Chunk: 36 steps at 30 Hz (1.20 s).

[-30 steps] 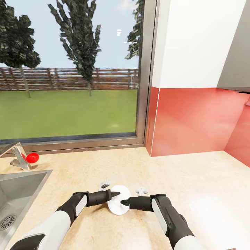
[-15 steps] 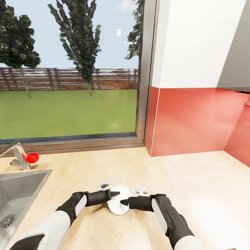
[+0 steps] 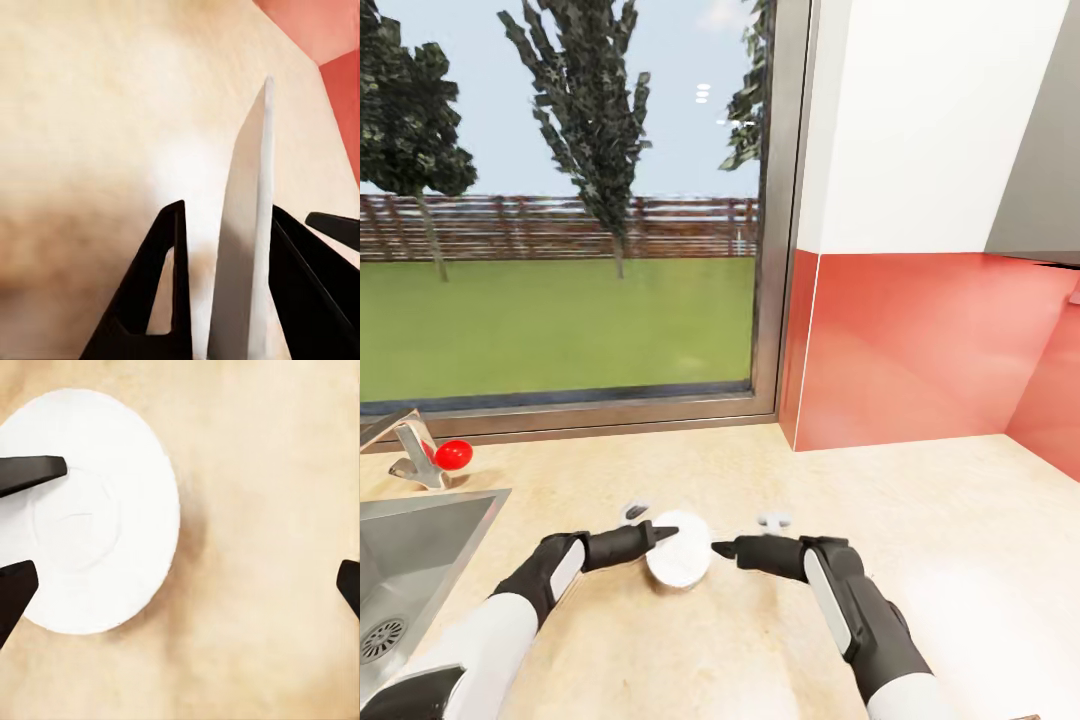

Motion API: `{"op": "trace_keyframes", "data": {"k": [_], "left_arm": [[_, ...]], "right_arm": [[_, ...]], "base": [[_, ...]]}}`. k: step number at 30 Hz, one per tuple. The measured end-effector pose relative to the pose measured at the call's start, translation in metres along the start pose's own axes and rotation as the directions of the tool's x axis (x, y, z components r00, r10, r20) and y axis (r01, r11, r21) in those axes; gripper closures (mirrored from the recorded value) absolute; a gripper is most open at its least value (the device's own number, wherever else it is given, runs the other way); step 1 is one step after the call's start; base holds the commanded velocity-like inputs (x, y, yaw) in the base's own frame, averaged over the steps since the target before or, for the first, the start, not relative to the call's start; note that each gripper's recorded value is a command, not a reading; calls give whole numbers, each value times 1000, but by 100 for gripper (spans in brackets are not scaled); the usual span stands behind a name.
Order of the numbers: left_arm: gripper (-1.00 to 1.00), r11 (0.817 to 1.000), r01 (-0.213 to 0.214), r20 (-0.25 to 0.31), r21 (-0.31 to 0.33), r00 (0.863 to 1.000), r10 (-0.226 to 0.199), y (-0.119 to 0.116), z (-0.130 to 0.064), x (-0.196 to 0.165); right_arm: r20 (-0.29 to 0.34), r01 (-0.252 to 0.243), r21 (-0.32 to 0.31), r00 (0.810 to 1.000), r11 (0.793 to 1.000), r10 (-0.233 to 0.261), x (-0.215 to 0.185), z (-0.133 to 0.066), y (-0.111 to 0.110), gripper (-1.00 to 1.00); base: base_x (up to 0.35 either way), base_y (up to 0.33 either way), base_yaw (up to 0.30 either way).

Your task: Set up a coffee station on the kitchen countertop: keep the coffee maker on the countertop, move the bottle of coffee from the kitchen shelf to the counter next to the coffee maker, place a paper coffee filter on top of the coffee maker, put the saucer next to the coffee maker with the coffee cup on the saucer, and place the electric kettle next to the coffee maker.

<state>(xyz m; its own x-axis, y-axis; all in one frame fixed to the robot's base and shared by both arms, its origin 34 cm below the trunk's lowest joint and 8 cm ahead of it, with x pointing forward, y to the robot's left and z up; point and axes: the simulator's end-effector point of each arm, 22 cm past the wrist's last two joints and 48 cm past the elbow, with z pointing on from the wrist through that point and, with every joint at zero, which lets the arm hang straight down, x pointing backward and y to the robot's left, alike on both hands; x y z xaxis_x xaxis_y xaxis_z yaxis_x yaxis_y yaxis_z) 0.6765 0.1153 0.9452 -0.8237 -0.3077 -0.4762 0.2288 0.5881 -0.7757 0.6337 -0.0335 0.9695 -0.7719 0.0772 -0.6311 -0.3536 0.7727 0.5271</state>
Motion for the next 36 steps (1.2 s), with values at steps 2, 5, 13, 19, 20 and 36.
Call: {"op": "trace_keyframes", "data": {"k": [2, 5, 13, 19, 20, 36], "left_arm": [[100, 1000, -15, 32, -2, 999, 15, -1, -14, -24], [100, 1000, -22, 58, -9, 998, 22, -1, -32, -48], [100, 999, -53, 185, -5, 981, 53, -7, -102, -126], [100, 999, -24, 247, 44, 969, 13, -13, -137, -152], [100, 998, -26, 252, 52, 968, 12, -16, -141, -154], [100, 988, -82, 263, 130, 964, 46, -45, -148, -161]], "right_arm": [[30, 16, -1, 999, 1000, -16, -13, -6, 3, -100], [55, 31, 0, 998, 1000, -31, -24, -11, 6, -100], [155, 91, 8, 984, 996, -91, -65, -35, 15, -100], [293, 173, 9, 941, 985, -168, -116, -73, 42, -100], [330, 196, 7, 925, 981, -187, -129, -84, 52, -100], [368, 221, 1, 907, 975, -205, -141, -94, 64, -100]], "base": [[0, 0, 0], [0, 0, 0], [0, 0, 0], [0, 0, 0], [0, 0, 0], [-172, 0, 0]]}}
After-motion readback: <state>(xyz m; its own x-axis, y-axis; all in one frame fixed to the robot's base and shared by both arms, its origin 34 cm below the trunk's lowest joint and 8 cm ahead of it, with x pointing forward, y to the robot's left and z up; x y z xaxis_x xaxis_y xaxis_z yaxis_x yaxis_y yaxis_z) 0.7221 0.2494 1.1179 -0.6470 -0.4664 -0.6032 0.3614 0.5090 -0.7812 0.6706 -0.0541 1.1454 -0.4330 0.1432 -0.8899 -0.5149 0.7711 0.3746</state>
